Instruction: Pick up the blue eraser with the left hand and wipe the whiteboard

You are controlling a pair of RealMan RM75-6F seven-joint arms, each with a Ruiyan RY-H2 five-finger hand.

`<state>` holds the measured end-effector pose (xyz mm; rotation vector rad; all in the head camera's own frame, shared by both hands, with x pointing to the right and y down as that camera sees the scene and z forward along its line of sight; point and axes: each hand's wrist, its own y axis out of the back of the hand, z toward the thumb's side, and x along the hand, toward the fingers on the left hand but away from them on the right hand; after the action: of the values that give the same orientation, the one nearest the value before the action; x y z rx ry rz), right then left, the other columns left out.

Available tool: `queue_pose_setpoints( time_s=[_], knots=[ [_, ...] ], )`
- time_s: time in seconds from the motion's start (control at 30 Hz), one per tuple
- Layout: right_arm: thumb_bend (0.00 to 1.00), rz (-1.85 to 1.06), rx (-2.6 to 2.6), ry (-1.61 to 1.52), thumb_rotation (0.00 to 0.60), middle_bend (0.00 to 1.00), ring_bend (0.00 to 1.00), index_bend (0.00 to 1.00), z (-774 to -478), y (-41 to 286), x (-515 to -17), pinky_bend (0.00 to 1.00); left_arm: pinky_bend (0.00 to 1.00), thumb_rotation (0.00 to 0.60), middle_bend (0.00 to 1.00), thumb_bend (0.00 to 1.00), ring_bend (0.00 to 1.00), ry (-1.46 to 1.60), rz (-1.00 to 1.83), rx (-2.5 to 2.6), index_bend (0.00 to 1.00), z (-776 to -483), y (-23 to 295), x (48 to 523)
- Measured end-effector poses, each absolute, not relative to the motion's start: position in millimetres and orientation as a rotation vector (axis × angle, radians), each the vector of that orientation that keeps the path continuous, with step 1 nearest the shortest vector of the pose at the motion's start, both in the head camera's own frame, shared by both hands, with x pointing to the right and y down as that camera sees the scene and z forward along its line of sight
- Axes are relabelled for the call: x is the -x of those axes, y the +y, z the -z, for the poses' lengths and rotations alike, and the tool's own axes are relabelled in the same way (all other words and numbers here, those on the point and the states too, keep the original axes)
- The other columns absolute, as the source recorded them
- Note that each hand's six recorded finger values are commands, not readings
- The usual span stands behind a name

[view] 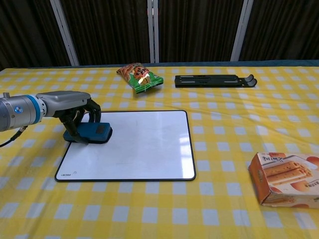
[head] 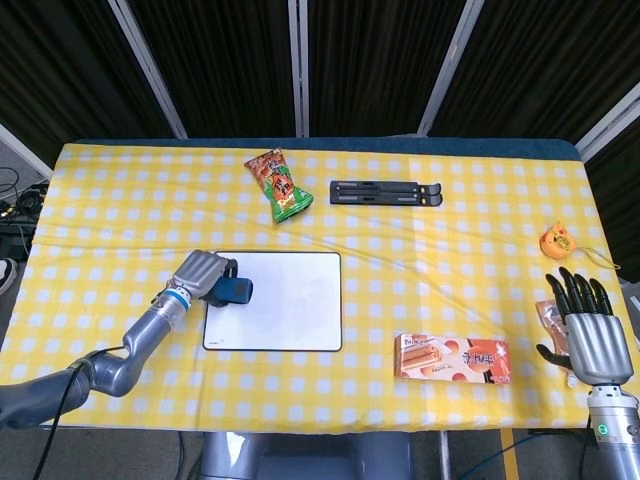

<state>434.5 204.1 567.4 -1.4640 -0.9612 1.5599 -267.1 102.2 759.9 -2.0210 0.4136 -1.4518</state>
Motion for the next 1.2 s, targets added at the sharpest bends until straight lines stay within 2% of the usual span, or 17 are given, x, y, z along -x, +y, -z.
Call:
queue_pose_setpoints(
  time_s=[0.2,0.53,0.7,0.9,1.2],
  knots=[
    [0.0,-1.56,1.463,-0.962,0.6,0.0,0.0,0.0,-567,204,-434,0.0,0.57,0.6,0.47,0.23,0.52,0.385,1.399,2.041,0.58,-755,109,256],
    [0.0,-1.563,1.459,-0.964,0.6,0.0,0.0,0.0,-566,205,-436,0.0,0.57,0.6,0.47,0.23,0.52,0.265,1.272,2.107,0.58,-744,139,217],
    [0.0,-1.564,1.457,-0.968,0.6,0.0,0.0,0.0,-565,205,-437,0.0,0.57,0.6,0.47,0.23,0.52,0.274,1.239,2.102,0.58,-737,139,210],
    [0.0,-1.563,1.459,-0.969,0.6,0.0,0.0,0.0,-565,205,-438,0.0,0.57,0.6,0.47,0.23,0.52,0.36,1.246,2.063,0.58,-722,115,224],
    [0.0,-1.555,1.467,-0.963,0.6,0.0,0.0,0.0,-565,206,-434,0.0,0.57,0.6,0.47,0.23,0.52,0.515,1.411,1.972,0.58,-719,80,301]
  ],
)
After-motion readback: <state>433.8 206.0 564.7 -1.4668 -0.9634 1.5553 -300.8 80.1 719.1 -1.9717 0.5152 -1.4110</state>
